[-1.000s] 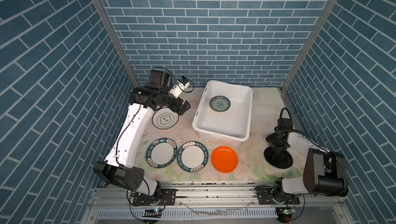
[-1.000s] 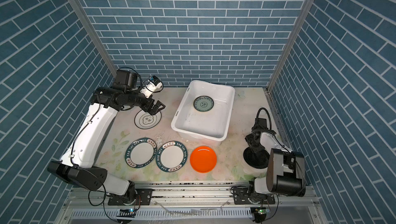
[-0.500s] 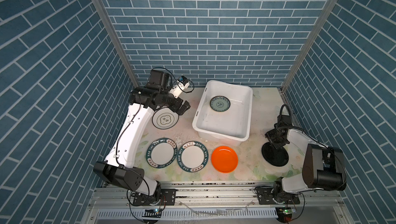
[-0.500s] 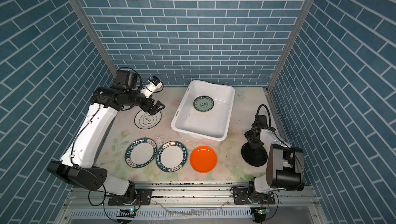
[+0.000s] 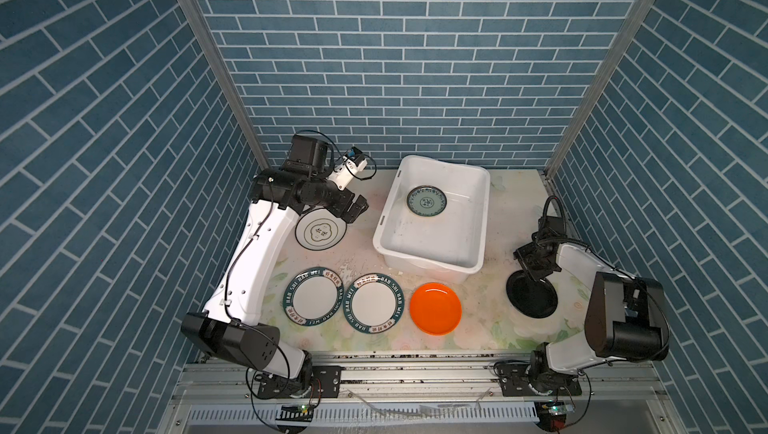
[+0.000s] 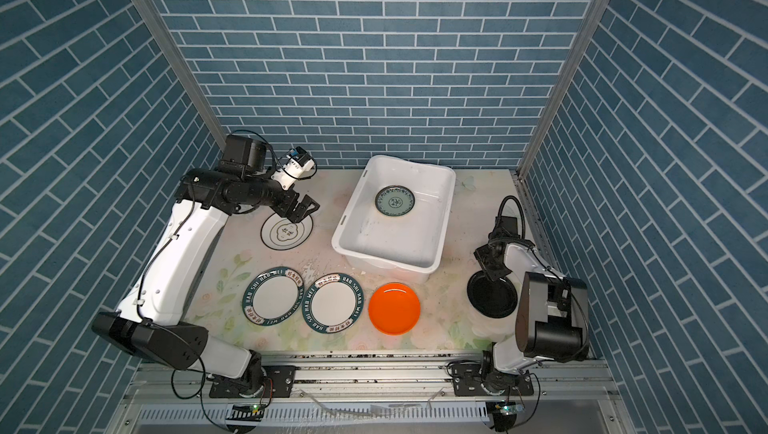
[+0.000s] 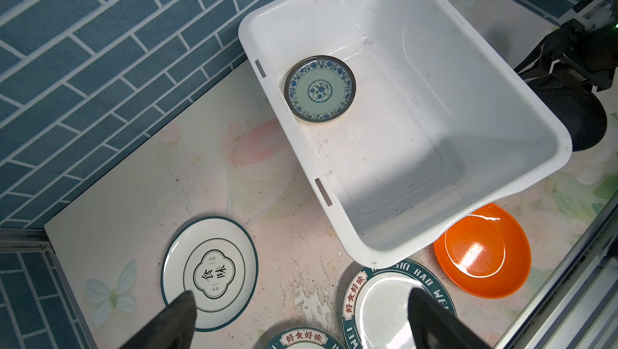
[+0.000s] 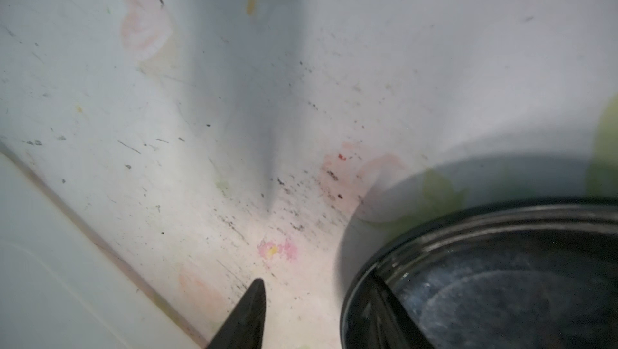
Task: Place the plates into the plastic bin on the countertop
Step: 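Lower the right gripper to the black plate's rim nearest the robot, then close the right gripper on the black plate's rim and tilt it up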
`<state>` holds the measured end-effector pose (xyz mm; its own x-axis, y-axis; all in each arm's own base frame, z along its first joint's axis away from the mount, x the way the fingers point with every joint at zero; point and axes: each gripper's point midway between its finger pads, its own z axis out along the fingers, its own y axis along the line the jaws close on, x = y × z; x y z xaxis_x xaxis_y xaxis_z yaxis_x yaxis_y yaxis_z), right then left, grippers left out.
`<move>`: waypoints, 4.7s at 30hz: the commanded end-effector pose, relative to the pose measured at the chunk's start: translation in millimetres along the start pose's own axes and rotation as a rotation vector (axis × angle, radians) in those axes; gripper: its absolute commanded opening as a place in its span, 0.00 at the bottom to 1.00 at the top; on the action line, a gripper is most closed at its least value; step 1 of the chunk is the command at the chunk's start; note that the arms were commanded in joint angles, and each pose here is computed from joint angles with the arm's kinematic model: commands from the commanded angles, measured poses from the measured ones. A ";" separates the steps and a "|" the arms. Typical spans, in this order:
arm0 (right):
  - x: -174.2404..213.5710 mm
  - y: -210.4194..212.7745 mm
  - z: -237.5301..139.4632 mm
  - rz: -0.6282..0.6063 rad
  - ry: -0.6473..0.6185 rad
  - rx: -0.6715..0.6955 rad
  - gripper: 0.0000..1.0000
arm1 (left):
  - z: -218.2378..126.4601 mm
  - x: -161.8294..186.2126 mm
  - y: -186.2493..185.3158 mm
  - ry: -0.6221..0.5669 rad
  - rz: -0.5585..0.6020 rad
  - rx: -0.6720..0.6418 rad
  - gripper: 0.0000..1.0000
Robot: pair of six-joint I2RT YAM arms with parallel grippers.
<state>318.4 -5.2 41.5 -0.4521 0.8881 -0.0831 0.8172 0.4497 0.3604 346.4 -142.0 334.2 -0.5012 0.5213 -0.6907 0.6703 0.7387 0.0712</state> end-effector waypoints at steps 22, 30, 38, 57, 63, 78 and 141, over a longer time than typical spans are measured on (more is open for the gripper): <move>-11.8 -38.8 -72.7 -0.015 -0.120 0.128 0.54 | -0.6 -8.2 -4.1 -0.020 0.019 0.024 1.00; -13.5 -91.1 -85.2 0.147 -0.120 0.232 0.69 | 2.2 -7.1 -5.6 -0.014 0.037 0.040 0.99; -6.8 -128.3 -86.5 0.253 -0.149 0.257 0.71 | 8.1 -12.0 -4.6 0.033 0.086 0.077 1.00; 15.7 -151.0 -70.3 0.229 -0.092 0.245 0.68 | 2.6 -10.2 2.9 0.049 0.083 0.028 1.00; 21.5 -151.6 -58.4 0.233 -0.058 0.229 0.67 | 0.3 -5.9 0.6 0.042 0.086 0.021 1.00; 25.6 -128.1 -40.4 0.212 0.019 0.106 0.57 | 1.1 7.9 -3.1 0.032 0.089 0.005 1.00; 25.0 -103.1 4.3 0.204 0.029 -0.131 0.29 | 20.0 -0.2 3.4 -0.003 0.058 0.004 1.00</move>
<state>251.8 -34.4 22.6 -0.3264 0.9449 -0.0261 0.7769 0.2838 0.5620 360.9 -144.9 321.2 -0.4613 0.5660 -0.6832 0.6963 0.7082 0.1166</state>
